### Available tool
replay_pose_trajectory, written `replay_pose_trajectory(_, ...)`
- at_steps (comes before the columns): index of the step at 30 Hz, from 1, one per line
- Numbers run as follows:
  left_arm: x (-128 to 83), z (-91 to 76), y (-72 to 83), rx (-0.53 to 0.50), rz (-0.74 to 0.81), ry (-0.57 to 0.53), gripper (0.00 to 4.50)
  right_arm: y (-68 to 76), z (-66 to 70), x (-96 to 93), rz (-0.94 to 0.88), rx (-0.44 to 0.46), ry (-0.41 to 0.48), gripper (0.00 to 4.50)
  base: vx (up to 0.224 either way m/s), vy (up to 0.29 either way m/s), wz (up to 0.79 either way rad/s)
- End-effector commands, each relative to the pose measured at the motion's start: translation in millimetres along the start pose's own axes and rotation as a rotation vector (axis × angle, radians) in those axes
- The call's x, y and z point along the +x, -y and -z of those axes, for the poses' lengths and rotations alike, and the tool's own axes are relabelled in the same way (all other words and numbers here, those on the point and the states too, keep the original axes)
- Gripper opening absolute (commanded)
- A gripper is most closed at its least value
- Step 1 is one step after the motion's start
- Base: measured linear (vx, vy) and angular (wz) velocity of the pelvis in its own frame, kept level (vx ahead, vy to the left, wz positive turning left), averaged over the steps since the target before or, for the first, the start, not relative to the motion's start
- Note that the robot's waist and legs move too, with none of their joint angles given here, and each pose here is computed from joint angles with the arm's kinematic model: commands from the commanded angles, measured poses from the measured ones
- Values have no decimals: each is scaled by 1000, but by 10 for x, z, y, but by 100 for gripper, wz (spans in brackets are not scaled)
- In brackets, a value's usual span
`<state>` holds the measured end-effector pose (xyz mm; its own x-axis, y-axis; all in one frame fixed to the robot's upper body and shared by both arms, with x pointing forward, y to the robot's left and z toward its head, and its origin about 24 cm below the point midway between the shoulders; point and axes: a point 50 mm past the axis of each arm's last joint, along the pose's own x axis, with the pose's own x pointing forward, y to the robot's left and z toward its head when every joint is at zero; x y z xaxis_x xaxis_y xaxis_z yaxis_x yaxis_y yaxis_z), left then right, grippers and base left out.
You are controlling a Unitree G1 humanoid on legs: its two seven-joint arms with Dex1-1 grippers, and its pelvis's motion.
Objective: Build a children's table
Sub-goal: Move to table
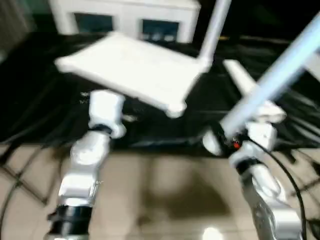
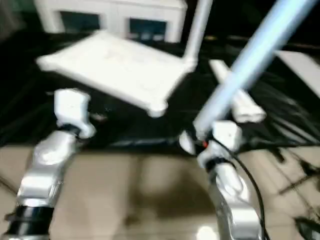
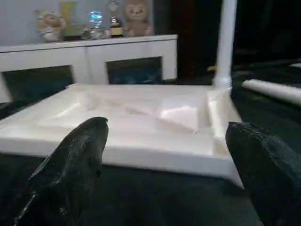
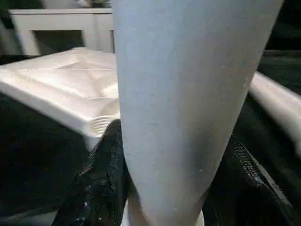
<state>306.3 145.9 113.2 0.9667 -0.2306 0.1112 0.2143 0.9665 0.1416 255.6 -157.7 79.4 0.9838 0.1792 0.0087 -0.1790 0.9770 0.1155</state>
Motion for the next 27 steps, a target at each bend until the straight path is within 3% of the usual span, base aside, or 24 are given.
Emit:
replay_pose_trajectory(1,11,-22,87,-17,18,5,450,99,-27,-10,23,-28,2,184,159,-58,7)
replay_pose_trajectory(27,48,-8,177,7,70,7,450,133,-41,33,9,-40,8,184,177,8,5)
